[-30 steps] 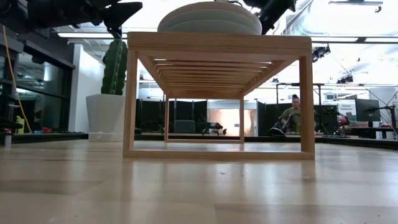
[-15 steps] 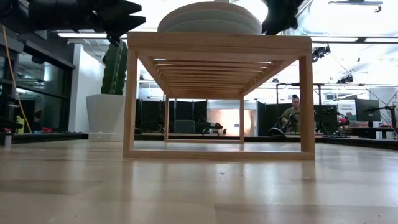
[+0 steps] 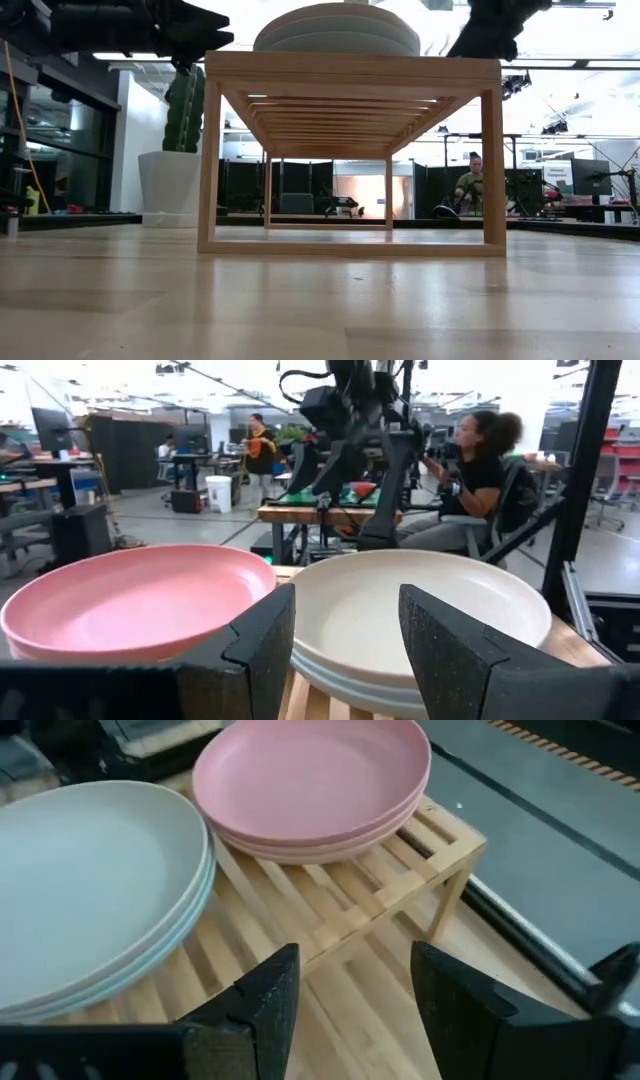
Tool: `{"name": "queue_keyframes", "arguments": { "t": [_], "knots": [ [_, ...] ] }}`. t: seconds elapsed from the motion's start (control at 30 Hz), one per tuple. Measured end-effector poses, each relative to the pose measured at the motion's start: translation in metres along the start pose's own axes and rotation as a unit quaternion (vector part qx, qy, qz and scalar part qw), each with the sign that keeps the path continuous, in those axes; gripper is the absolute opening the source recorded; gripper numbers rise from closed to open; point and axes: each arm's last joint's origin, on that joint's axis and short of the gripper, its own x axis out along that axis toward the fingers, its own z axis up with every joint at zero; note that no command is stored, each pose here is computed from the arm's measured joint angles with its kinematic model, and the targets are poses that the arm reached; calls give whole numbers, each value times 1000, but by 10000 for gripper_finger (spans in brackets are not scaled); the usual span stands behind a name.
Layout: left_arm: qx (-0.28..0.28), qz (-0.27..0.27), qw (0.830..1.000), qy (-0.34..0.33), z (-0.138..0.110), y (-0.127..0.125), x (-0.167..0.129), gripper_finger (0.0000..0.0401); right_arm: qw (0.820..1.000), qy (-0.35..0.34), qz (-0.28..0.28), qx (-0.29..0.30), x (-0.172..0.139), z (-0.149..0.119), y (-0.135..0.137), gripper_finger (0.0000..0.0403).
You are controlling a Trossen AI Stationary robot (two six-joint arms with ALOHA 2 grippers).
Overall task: Place and stack plates onto a shelf
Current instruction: Return to Home Position
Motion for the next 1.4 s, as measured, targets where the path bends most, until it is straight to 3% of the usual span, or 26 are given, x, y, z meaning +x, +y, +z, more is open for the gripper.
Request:
{"name": "queue_keyframes", "arguments": {
  "t": [0.2, 0.47, 0.8, 1.13, 1.4],
  "knots": [
    [-6, -6, 1000, 24, -3, 1, -3, 170, 998, -48, 22, 40, -5, -21, -2, 174],
    [-48, -29, 998, 40, -6, -1, -4, 170, 992, -89, 35, 78, -7, -16, -2, 174],
    [-52, -79, 994, 56, -6, -13, -10, 170, 992, -81, 37, 86, -2, -16, -1, 174],
    [-50, -111, 991, 50, 3, -24, -36, 170, 993, -78, 36, 84, -2, -17, -1, 174],
    [-77, -129, 989, -5, -35, -34, -57, 170, 996, -38, 26, 80, -1, -25, -2, 174]
  ]
}}
